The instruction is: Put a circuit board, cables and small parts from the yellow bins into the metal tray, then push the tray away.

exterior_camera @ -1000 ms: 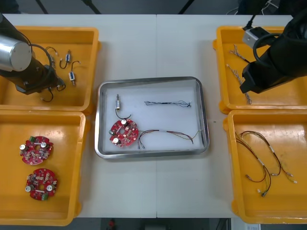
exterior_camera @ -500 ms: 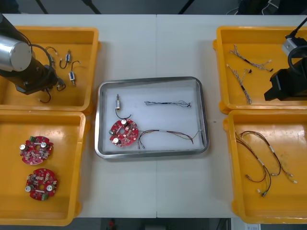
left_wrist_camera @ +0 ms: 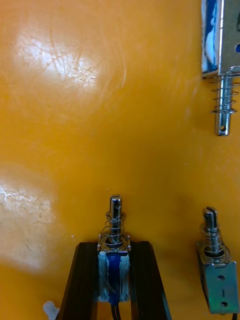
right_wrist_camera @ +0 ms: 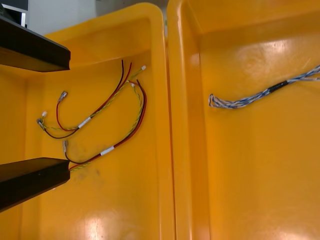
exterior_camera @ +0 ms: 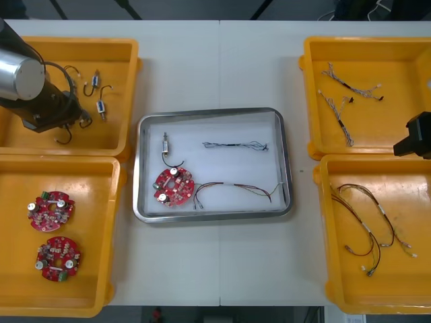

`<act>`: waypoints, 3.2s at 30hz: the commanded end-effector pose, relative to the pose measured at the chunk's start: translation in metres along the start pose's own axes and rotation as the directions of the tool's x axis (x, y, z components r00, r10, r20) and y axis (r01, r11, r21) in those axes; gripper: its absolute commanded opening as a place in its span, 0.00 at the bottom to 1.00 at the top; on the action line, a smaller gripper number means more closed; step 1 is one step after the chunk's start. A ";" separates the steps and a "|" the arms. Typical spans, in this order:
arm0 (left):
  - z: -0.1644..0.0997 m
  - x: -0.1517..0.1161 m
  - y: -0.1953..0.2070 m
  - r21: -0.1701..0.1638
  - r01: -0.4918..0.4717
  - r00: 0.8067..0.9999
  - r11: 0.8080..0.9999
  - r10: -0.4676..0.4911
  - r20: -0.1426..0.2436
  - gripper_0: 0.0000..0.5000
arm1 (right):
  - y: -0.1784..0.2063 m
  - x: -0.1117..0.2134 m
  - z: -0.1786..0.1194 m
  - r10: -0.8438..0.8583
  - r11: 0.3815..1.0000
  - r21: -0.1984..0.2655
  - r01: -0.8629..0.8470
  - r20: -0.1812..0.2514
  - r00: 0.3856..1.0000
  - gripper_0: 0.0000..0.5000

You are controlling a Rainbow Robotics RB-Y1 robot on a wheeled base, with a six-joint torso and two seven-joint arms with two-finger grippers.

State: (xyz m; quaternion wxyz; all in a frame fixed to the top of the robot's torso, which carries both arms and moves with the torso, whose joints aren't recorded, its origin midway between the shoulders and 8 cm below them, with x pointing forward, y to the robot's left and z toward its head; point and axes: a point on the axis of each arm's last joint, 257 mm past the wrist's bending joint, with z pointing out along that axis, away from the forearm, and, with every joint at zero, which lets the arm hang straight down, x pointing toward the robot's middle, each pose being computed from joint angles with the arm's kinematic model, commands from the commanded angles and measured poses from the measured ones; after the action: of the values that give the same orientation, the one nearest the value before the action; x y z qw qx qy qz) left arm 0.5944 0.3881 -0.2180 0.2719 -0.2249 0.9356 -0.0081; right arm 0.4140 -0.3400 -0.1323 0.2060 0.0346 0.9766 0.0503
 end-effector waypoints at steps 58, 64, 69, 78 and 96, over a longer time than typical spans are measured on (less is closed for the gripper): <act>-0.168 0.043 -0.177 0.148 0.021 0.996 0.989 -0.007 -0.090 0.00 | -0.042 0.025 0.006 0.046 0.993 0.107 -0.043 -0.024 0.999 1.00; -0.165 0.070 -0.208 0.143 0.040 0.995 0.989 -0.027 -0.091 0.00 | -0.042 0.025 0.006 0.046 0.993 0.107 -0.043 -0.024 0.999 1.00; -0.155 0.097 -0.231 0.166 0.042 0.998 0.985 -0.033 -0.058 0.00 | -0.042 0.025 0.006 0.046 0.993 0.107 -0.043 -0.024 0.999 1.00; -0.135 0.136 -0.247 0.174 0.016 0.999 0.985 -0.007 -0.047 0.00 | -0.042 0.025 0.006 0.046 0.993 0.107 -0.043 -0.024 0.999 1.00; -0.086 0.168 -0.242 0.130 -0.007 1.000 0.991 0.008 -0.009 0.00 | -0.042 0.025 0.006 0.046 0.993 0.107 -0.043 -0.024 0.999 1.00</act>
State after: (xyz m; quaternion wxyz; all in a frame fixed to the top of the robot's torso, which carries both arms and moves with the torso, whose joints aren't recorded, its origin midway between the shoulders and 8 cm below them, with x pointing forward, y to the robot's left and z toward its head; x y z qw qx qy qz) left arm 0.5272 0.1018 -0.1876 0.2819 -0.2088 0.9344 -0.0617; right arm 0.3919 -0.3646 -0.1681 0.1722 0.0636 0.9827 0.0236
